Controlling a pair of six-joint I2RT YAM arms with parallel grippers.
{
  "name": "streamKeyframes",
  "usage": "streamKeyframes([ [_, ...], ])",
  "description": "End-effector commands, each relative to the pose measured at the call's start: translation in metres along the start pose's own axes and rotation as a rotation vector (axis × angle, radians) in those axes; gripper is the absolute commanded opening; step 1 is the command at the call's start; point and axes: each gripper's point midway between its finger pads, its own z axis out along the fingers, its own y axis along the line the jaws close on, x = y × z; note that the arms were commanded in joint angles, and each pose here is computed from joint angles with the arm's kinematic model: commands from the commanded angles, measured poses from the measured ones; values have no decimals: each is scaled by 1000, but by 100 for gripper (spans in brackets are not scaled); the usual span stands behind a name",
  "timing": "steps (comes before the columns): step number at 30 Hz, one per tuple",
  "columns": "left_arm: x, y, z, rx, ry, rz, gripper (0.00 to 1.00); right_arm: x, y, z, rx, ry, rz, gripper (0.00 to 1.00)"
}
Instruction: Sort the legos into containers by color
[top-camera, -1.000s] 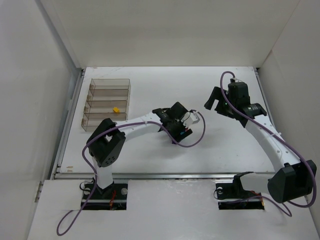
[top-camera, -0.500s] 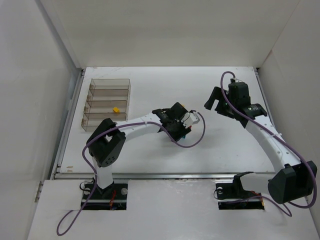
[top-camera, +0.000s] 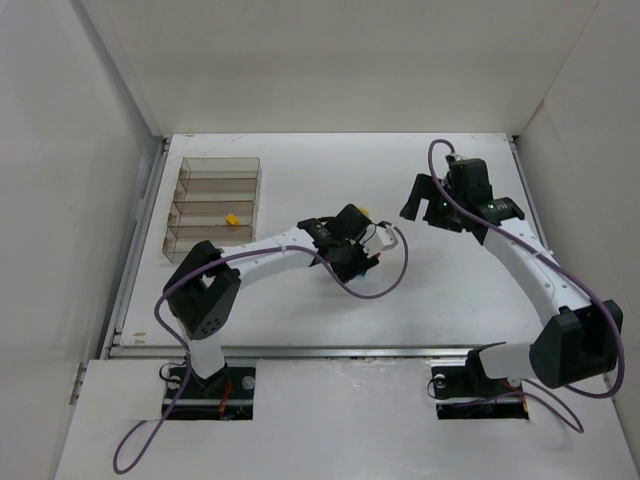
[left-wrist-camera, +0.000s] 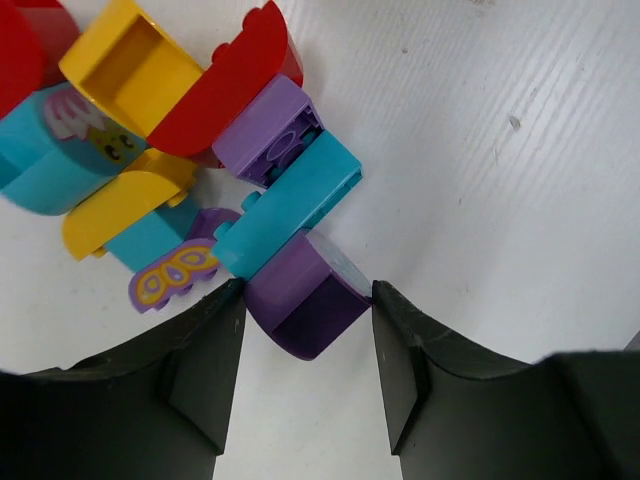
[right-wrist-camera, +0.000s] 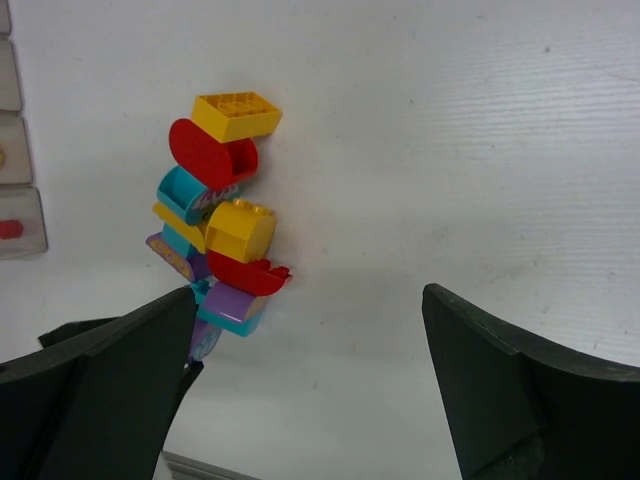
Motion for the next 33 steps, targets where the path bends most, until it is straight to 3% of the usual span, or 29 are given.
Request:
streamKeyframes([
  [1,-30,21,-47,-89,-146,94,0,-27,31,-9,-124,-28,-73,100],
  [10,-41,60,-86,-278,-275,358,0,-67,72,-24,-257,-83,-60,100],
  [13,-48,63,-88,-296,-299,383,0,-59,75,-21,-280,-49,-49,100],
  [20,-66,98,-111,-538,-343,505,0,-53,96,-16,-407,-23,66,100],
  [25,-68,112,-119,-647,-302,551,0,-56,99,-5,-419,-37,168,100],
  [33,-77,104,-122,-672,-297,630,0,-65,106,29,-435,-17,250,100],
])
